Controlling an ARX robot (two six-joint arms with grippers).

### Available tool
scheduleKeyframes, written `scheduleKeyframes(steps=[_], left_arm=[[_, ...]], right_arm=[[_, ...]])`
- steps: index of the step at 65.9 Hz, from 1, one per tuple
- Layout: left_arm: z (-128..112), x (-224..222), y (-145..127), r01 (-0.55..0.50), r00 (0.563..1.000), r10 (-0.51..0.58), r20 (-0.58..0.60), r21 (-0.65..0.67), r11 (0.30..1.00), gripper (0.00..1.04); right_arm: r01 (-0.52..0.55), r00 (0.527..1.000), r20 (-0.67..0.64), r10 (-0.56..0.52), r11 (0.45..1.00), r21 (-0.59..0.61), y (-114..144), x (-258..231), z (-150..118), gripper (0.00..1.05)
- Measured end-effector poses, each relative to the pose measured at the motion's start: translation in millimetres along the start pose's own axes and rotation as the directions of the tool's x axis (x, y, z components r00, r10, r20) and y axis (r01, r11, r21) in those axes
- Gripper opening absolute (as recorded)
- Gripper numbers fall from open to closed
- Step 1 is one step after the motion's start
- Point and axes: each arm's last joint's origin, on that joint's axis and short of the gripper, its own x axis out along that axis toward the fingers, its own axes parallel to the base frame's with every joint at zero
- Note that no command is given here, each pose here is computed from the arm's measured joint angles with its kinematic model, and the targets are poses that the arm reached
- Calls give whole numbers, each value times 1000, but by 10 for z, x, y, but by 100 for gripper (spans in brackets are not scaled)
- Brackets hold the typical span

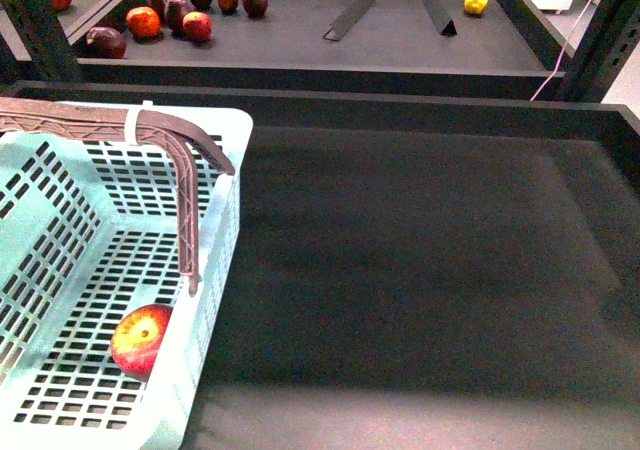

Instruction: Pick apple with right arm and hold basket with left

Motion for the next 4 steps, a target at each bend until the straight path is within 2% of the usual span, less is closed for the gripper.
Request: scheduleKeyframes(steps=[4], left_arm=[[-1,0,0,0,1000,0,0,0,1000,98]], right_arm=[[0,1000,0,0,1000,0,0,0,0,96]])
